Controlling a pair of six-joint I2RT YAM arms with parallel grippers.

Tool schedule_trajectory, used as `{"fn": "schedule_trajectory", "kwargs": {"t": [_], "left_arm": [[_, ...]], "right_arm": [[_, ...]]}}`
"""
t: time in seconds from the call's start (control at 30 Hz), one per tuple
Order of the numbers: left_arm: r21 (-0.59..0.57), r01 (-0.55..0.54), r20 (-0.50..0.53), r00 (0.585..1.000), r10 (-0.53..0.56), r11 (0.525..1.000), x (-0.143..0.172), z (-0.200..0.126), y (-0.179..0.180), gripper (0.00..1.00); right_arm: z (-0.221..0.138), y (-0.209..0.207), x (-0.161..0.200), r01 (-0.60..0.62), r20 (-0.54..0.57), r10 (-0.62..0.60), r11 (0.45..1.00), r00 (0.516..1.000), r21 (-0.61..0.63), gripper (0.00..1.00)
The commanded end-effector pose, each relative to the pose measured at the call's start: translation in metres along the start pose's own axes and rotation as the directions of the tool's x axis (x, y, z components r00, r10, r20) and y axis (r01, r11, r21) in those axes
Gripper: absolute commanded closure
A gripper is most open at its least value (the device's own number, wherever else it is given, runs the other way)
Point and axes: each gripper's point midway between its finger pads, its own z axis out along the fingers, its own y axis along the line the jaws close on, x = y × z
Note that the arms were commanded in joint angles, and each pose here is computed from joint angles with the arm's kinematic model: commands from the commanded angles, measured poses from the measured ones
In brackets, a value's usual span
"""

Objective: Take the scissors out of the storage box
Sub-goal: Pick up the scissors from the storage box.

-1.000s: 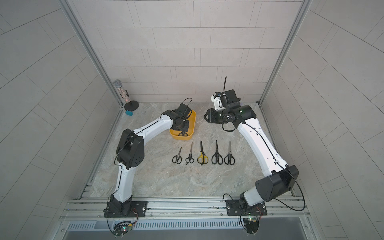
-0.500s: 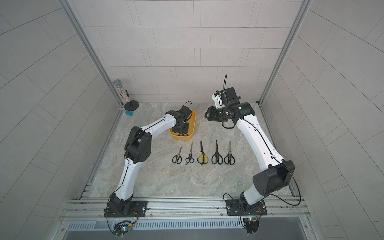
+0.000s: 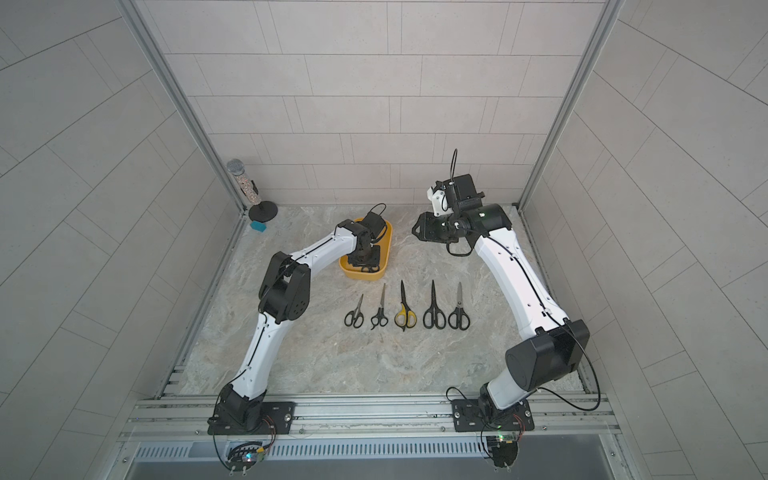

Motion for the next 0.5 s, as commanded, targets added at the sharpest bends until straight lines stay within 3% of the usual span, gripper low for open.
{"fn": "schedule_trajectory", "kwargs": {"t": [0.0, 0.47], "left_arm": [[-0.132, 0.022, -0.093, 0.995, -0.035, 0.991, 0.020, 0.033, 0.036, 0.63], [-0.203, -0.019, 0.000, 1.000, 0.019, 0.979, -0.025, 0.007, 0.062, 0.63]], "right_arm": [[-0.006, 0.001, -0.002, 0.008, 0.003, -0.008, 1.000, 1.000, -0.003, 0.54], [-0.002, -0.003, -0.002, -0.004, -0.007, 0.004, 1.000, 1.000, -0.004, 0.54]]}}
